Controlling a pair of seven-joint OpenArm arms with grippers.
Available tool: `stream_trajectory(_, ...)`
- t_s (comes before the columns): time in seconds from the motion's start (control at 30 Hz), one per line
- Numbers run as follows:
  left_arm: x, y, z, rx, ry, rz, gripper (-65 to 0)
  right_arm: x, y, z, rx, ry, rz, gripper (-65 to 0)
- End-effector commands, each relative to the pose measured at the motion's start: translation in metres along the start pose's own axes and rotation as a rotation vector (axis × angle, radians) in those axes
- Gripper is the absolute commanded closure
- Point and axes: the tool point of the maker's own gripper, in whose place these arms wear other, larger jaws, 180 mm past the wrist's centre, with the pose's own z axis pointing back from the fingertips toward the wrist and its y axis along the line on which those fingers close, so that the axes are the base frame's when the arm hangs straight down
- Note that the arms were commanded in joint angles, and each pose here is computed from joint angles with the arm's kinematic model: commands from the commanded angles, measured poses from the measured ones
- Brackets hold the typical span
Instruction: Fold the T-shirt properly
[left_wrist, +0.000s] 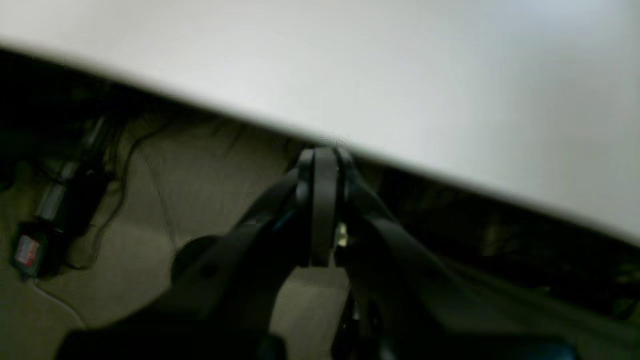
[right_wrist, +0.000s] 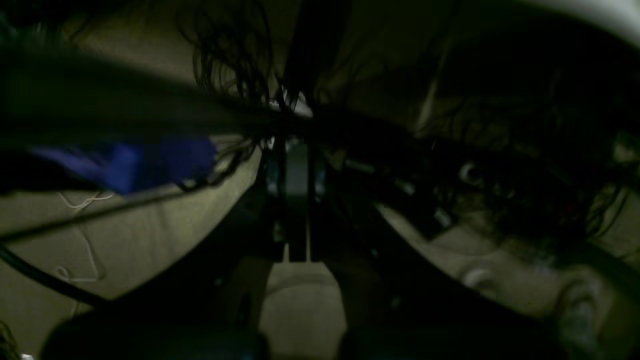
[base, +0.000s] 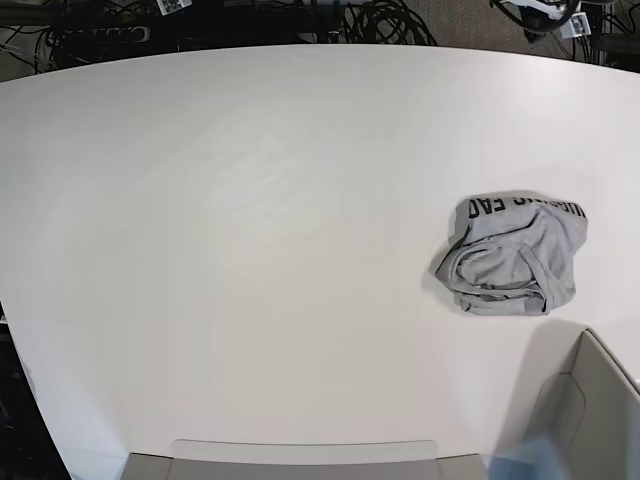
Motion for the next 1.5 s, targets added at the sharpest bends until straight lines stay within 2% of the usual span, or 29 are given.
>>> stream_trajectory(0.0,-0.017,-0.002,0.006,-0.004,0.015,0.007,0.0,-0.011,0.004,0.002,0.020,0.010,-0.005,0.0)
stream_trajectory(0.1,-0.066,-0.013,0.004,-0.009,0.067,0.034,0.0,-0.040,-0.004,-0.006,0.026,0.060,0.005,0.0)
stream_trajectory(0.3,-0.128,-0.034,-0.032,-0.032,0.150,0.141,0.0,-0.067,-0.025,-0.043,0.005,0.120,0.002,0.0)
stream_trajectory(0.43,-0.165,-0.050,-0.061,-0.060,0.265,0.166,0.0,-0.089,-0.044,-0.069,-0.002,0.206,0.051,0.0)
stream_trajectory(0.53,-0.185,-0.064,-0.078,-0.079,0.302,0.209,0.0,-0.105,-0.063,-0.086,-0.030,0.272,0.075,0.0)
stream_trajectory(0.63,-0.212,-0.063,-0.086,-0.023,0.348,0.242,0.0,-0.116,-0.091,-0.099,-0.078,0.336,0.084,0.0)
stream_trajectory(0.77,-0.237,-0.062,-0.093,0.065,0.437,0.189,0.0,-0.121,-0.124,-0.114,-0.135,0.345,0.076,0.0)
stream_trajectory(0.8,-0.239,-0.062,-0.095,0.077,0.448,0.170,0.0,-0.124,-0.133,-0.115,-0.153,0.344,0.073,0.0)
stream_trajectory(0.87,-0.213,-0.050,-0.116,0.109,0.378,0.104,0.0,-0.126,-0.150,-0.118,-0.181,0.359,0.075,0.0)
stream_trajectory(0.93,-0.193,-0.028,-0.130,0.185,0.349,0.017,0.0,-0.129,-0.171,-0.120,-0.224,0.411,0.072,0.0)
stream_trajectory(1.0,-0.186,-0.008,-0.130,0.284,0.345,-0.069,0.0,-0.130,-0.187,-0.119,-0.262,0.469,0.063,0.0)
stream_trajectory(1.1,-0.183,0.008,-0.124,0.359,0.353,-0.180,0.0,-0.102,-0.210,-0.128,-0.352,0.437,0.122,0.0)
stream_trajectory(1.27,-0.188,0.006,-0.124,0.352,0.387,-0.206,0.0,-0.086,-0.229,-0.128,-0.445,0.437,0.245,0.0)
stream_trajectory(1.37,-0.190,0.004,-0.124,0.353,0.411,-0.198,0.0,-0.084,-0.214,-0.138,-0.427,0.430,0.266,0.0)
stream_trajectory(1.47,-0.179,-0.002,-0.136,0.349,0.390,-0.189,0.0,-0.085,-0.206,-0.143,-0.414,0.428,0.261,0.0)
